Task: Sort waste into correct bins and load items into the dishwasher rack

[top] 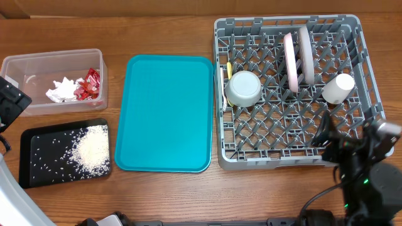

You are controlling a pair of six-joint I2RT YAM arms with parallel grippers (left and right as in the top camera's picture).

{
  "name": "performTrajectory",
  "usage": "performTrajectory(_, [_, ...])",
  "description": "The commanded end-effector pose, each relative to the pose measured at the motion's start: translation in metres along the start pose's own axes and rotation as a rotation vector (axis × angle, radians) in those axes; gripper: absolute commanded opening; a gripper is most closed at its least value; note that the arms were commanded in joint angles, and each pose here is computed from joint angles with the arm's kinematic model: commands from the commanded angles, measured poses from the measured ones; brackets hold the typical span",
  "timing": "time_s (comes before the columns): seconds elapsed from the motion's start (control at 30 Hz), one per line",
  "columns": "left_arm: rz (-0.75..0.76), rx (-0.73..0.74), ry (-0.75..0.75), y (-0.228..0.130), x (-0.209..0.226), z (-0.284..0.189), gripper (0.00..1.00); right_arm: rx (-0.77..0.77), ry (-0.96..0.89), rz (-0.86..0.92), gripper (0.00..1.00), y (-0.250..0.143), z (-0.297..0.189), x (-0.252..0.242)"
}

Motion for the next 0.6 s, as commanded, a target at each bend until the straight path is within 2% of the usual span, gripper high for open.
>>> performTrajectory(0.0, [-0.014,-0.014,-0.003,0.002,0.001,-0.003,1.0,-0.051,0.015,0.009,1.0,-0.034,0.006,0.0])
performTrajectory(0.2, [-0.014,-0.014,-0.003,0.002,0.001,-0.003,1.0,-0.161,0.018,0.015,1.0,-0.08,0.033,0.001])
performTrajectory(0.33, [-0.014,-0.014,-0.003,0.002,0.001,-0.003,1.0,-0.222,0.019,0.019,1.0,-0.099,0.033,0.001])
performTrajectory(0.57, [-0.014,-0.014,-0.003,0.002,0.001,-0.003,1.0,-0.216,0.018,0.018,1.0,-0.128,0.052,0.001])
Point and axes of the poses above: each gripper's point midway between its finger pads, its own z axis out along the fingers, its own x axis along the line the jaws close on, y = z × x, the point moved 9 cm from there along -z, back along the fingers, and after that the axes turned 10 degrees about -z, right-handed, at the moved point
